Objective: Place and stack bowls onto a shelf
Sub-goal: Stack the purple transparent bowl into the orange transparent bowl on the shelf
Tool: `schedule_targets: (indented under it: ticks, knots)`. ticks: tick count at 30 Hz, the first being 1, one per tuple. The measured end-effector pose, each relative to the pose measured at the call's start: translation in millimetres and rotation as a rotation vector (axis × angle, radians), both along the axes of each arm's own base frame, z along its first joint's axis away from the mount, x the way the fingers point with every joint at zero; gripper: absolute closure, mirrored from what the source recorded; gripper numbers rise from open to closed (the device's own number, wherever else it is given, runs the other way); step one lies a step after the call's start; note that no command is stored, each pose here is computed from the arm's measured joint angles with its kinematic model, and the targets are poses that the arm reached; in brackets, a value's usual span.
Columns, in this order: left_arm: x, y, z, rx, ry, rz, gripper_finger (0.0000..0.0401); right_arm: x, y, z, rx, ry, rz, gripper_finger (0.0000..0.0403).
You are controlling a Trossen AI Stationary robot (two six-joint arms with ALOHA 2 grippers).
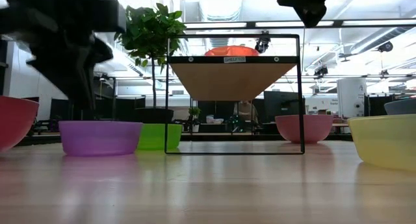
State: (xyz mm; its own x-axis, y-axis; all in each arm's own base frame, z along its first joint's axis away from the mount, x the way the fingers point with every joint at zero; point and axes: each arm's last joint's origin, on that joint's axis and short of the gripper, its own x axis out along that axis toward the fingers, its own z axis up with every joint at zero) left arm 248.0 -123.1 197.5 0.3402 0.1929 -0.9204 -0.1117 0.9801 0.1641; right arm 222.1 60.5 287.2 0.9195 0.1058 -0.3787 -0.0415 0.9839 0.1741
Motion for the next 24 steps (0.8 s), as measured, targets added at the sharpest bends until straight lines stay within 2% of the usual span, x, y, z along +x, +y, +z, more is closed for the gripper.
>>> schedule_targets:
  ticks: [4,7,10,13,17,24]
  knots:
    - [-1,-3,25,0.029,0.057,-0.032,0.0401,0,0,0,0.010,0.001,-0.004,0.0280]
    - [3,-6,41,0.029,0.042,-0.078,0.0401,0,0,0,0.010,0.002,-0.004,0.0280]
    - [6,-7,42,0.024,0.011,-0.101,0.0401,0,0,0,0.009,0.003,-0.003,0.0280]
    - [4,-6,31,0.021,0.022,-0.103,0.0393,0,0,0,0.009,0.003,-0.001,0.0280]
    - [0,-4,10,0.010,0.031,-0.079,0.0352,0,1,0,0.006,0.003,0.006,0.0280]
    - [-3,0,-14,0.010,-0.017,-0.062,0.0249,0,1,0,0.005,0.003,0.004,0.0280]
